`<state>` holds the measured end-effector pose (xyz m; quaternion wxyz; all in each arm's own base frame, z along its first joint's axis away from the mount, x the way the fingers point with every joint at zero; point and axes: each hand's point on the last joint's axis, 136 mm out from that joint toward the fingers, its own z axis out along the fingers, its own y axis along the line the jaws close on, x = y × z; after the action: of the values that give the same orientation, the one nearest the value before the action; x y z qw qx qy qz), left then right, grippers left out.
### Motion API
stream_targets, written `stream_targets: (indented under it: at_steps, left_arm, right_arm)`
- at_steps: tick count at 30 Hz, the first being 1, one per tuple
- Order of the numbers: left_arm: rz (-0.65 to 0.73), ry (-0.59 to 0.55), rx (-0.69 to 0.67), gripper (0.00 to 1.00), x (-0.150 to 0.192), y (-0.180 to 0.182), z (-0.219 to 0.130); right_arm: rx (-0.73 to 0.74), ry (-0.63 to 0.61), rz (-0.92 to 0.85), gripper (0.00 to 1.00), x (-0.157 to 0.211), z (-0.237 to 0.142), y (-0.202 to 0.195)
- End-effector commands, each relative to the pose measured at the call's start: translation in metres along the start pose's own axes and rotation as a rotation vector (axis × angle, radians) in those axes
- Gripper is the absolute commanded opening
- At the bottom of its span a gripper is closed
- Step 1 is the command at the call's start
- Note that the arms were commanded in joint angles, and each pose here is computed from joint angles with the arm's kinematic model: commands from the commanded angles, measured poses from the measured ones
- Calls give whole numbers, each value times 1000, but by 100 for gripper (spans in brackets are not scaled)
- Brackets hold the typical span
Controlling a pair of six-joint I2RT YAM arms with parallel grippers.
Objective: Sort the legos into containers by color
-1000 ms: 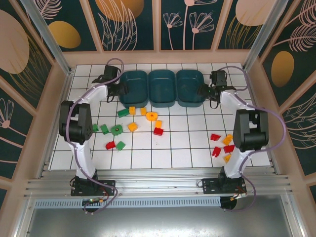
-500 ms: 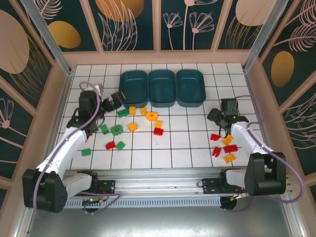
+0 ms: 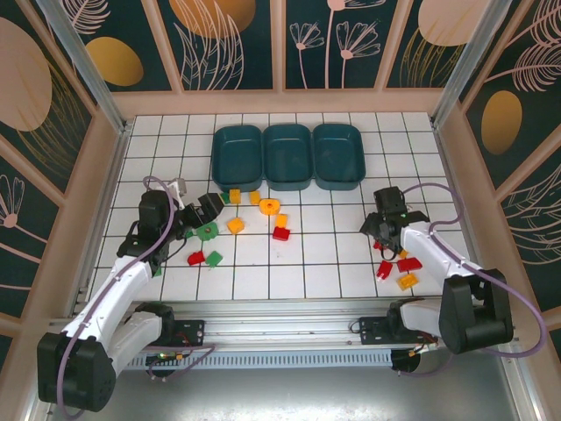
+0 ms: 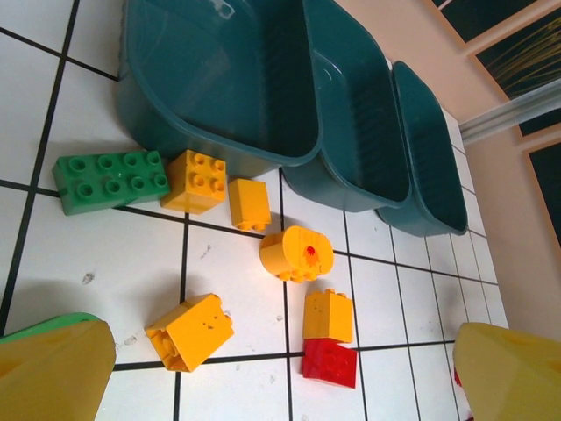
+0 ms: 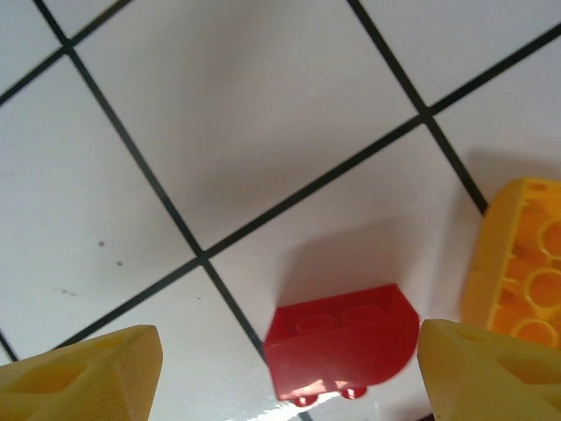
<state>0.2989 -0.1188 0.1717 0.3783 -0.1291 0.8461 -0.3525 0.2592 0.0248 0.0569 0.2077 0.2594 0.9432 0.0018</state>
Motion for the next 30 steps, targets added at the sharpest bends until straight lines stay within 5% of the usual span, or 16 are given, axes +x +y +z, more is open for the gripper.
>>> stream_targets:
  at_steps: [1, 15, 30]
  left_arm:
    - [13, -9, 53, 99, -2, -10, -2]
    - [10, 4, 54, 99, -1, -12, -1]
    - [-11, 17, 35, 99, -1, -7, 5]
  right_arm:
    - [63, -65, 47, 79, -9, -11, -15]
    - [46, 54, -12, 72, 17, 25, -4]
    - [7, 33, -76, 42, 8, 31, 9]
